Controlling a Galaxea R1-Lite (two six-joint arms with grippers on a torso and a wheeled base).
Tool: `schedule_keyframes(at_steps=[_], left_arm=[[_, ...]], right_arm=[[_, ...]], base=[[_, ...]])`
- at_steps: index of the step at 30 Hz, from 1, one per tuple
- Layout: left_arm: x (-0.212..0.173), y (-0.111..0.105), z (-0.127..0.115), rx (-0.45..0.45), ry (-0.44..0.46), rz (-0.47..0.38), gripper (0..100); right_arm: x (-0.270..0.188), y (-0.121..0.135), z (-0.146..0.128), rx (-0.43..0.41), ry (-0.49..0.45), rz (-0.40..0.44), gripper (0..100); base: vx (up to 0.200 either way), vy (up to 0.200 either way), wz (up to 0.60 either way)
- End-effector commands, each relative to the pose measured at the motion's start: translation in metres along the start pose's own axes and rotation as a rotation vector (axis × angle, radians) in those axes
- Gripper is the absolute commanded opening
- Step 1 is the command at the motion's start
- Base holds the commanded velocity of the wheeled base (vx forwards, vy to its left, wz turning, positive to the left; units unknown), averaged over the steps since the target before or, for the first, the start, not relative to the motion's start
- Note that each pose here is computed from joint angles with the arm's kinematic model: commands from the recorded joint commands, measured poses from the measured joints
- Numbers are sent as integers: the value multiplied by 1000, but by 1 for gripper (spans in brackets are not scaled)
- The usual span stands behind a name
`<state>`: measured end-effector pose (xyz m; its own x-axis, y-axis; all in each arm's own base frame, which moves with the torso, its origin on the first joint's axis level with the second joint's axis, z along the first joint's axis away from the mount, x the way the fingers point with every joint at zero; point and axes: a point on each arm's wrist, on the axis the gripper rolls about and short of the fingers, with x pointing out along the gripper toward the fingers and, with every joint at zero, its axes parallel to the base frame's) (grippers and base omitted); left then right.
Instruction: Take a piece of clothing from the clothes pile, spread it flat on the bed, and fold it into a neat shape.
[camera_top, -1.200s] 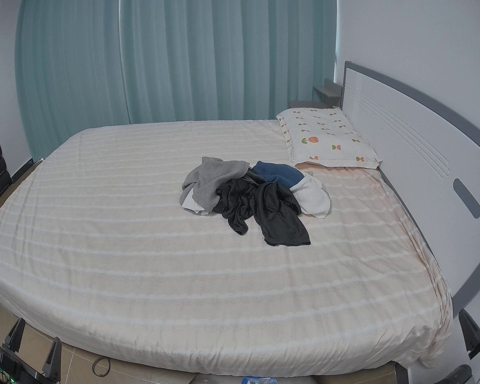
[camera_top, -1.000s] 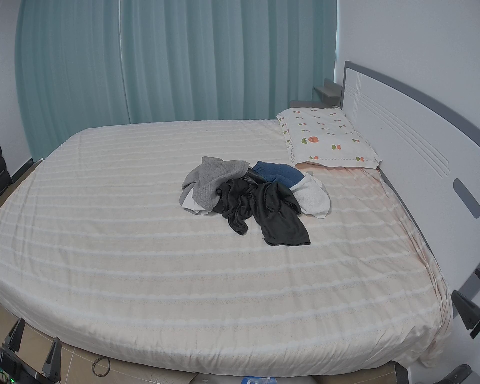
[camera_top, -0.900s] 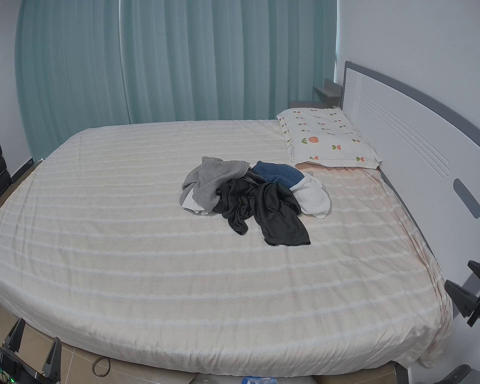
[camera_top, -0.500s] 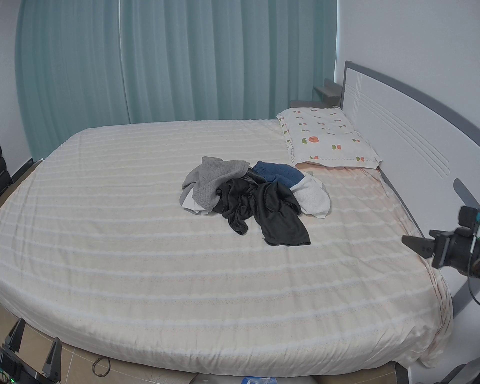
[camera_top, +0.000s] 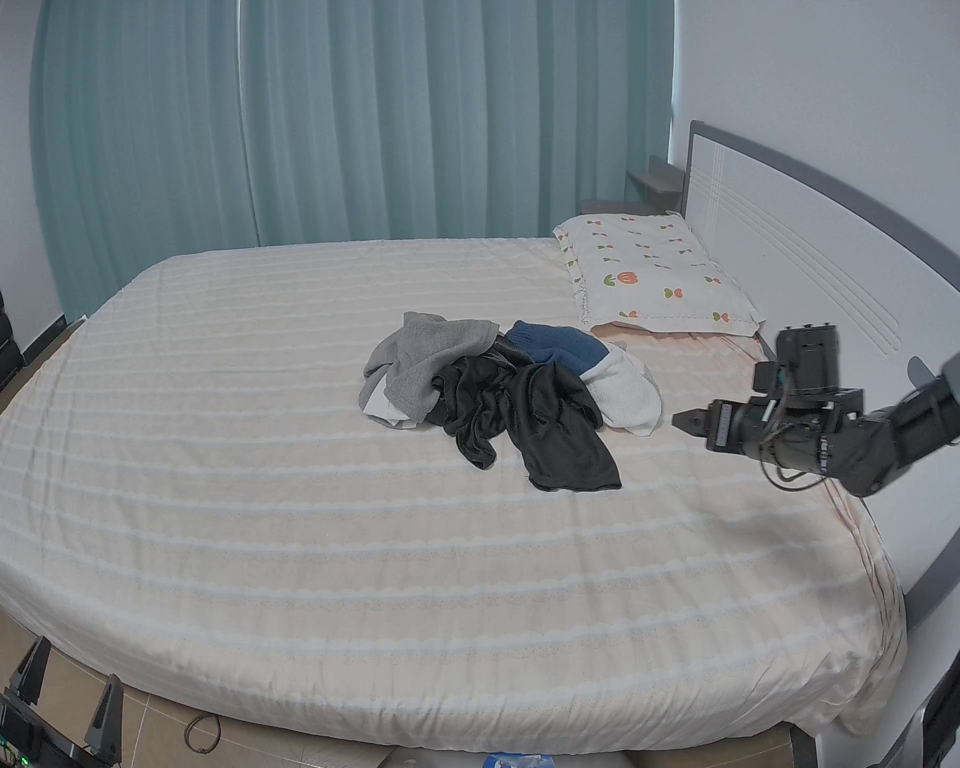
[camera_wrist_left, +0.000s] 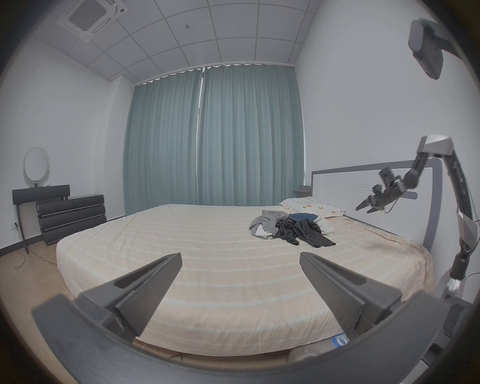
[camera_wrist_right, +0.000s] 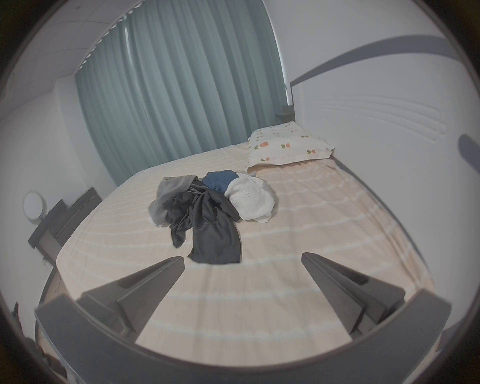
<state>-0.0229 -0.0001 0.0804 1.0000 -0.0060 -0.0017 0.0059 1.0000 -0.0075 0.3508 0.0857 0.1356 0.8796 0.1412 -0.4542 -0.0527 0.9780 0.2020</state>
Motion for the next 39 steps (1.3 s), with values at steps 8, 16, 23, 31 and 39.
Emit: schedule_keyframes(at_steps=[8, 16, 23, 31, 39], left_arm=[[0, 0, -5, 0, 1, 0, 100], [0, 0, -5, 0, 1, 0, 100], [0, 0, -5, 0, 1, 0, 100], [0, 0, -5, 0, 1, 0, 100], [0, 0, -5, 0, 1, 0, 100]], right_arm=[[201, 42, -95, 192, 66, -117, 100], [216, 48, -94, 195, 32, -127, 100], [216, 51, -92, 196, 19, -129, 100], [221, 58, -98, 190, 14, -114, 100], [228, 59, -102, 189, 12, -111, 0]], base=[[0, 0, 0], [0, 0, 0], [0, 0, 0], [0, 0, 0], [0, 0, 0]])
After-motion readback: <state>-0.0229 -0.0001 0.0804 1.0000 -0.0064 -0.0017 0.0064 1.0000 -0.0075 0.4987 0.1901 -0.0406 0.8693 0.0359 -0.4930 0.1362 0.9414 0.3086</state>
